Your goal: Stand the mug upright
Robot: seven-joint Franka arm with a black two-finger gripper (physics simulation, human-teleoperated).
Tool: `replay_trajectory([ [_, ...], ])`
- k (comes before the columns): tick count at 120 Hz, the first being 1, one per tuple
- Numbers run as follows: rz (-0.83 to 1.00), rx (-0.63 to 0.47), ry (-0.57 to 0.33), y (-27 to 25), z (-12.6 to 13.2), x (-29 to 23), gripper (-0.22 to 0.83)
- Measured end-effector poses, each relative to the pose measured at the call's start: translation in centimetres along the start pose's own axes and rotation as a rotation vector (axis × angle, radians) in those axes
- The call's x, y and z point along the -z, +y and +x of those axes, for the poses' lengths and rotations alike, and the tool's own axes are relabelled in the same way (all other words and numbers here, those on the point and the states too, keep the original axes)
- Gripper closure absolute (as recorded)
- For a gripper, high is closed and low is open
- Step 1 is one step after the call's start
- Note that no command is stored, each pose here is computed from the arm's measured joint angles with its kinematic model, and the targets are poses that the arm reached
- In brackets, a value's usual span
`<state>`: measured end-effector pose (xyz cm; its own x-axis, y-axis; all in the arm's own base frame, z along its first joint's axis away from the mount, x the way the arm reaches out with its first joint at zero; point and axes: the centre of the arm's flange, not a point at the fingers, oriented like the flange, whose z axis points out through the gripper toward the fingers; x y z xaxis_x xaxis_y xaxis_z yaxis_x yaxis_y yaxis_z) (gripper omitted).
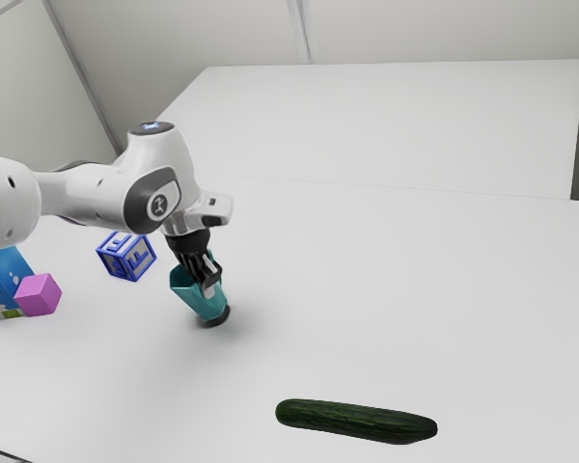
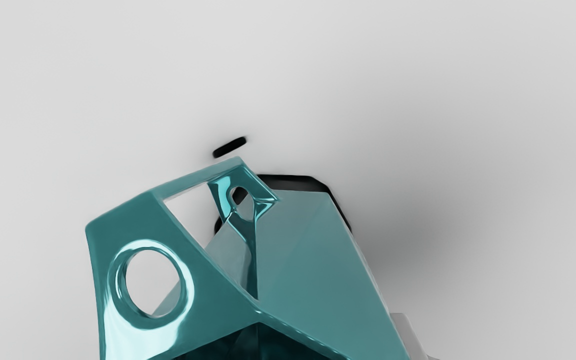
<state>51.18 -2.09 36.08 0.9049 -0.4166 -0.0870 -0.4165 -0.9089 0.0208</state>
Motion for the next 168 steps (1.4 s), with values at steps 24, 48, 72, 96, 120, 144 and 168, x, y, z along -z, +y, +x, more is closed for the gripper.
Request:
replay_trajectory([
  [24, -0.004, 0.015, -0.004, 0.3, 0.0, -0.3, 0.65],
  [48, -0.004, 0.022, -0.004, 0.7, 0.1, -0.3, 0.49],
  [72, -0.003, 0.025, 0.002, 1.0, 0.2, 0.0, 0.33],
  [96, -0.002, 0.026, 0.020, 1.2, 0.2, 0.9, 0.22],
  [120, -0.001, 0.041, 0.053, 0.8, -0.4, 2.7, 0.10],
  [144, 0.017, 0.044, 0.117, 0.4, 0.5, 6.6, 0.04],
  [168, 0.042, 0.057, 0.124, -1.1, 5.1, 11.4, 0.01],
])
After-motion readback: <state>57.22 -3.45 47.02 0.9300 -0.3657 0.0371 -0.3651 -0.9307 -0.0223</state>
